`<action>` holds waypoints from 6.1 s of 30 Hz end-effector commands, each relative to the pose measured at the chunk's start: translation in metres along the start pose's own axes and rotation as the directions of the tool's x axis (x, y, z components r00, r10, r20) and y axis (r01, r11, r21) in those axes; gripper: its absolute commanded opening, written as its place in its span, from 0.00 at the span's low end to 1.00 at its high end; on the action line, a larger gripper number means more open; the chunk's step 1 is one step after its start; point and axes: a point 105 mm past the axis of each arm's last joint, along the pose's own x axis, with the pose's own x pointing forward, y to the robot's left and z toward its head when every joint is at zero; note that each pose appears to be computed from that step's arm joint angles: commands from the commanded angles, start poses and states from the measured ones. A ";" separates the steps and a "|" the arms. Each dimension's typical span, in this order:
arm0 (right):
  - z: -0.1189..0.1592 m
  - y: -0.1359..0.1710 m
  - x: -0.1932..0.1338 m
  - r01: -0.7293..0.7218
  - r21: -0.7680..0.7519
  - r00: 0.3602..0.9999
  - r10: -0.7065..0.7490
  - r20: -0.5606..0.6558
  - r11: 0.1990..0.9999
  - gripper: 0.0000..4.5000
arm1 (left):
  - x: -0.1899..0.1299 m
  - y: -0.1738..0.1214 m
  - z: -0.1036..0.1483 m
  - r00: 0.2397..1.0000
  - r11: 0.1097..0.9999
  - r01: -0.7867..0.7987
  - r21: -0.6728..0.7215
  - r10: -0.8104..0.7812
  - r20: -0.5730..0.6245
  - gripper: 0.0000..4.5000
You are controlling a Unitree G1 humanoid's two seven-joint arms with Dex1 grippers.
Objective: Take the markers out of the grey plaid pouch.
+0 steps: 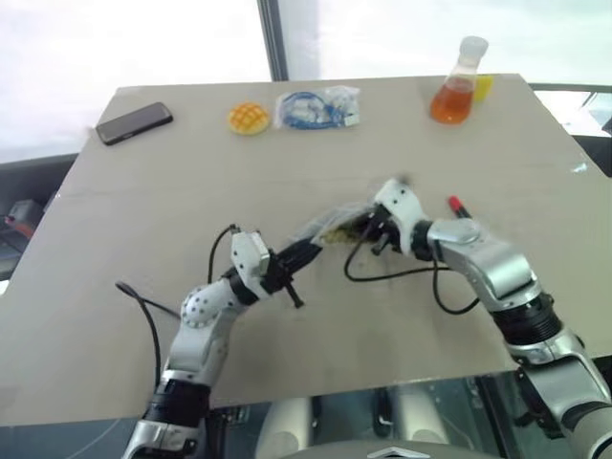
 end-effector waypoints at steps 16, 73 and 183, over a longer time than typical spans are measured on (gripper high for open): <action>0.000 0.031 0.006 -0.191 -0.658 0.973 0.053 -0.224 0.728 0.80 | -0.001 -0.005 0.021 0.996 0.828 0.095 -0.552 -0.080 0.050 0.00; 0.001 0.041 0.018 -0.275 -0.750 0.955 0.079 -0.287 0.601 0.33 | -0.017 0.003 -0.005 0.994 0.747 0.088 -0.659 -0.106 0.013 0.00; -0.029 0.031 -0.069 0.117 0.037 0.989 -0.120 0.085 0.992 0.69 | -0.098 0.106 0.069 0.940 0.949 0.045 0.311 0.065 -0.336 0.65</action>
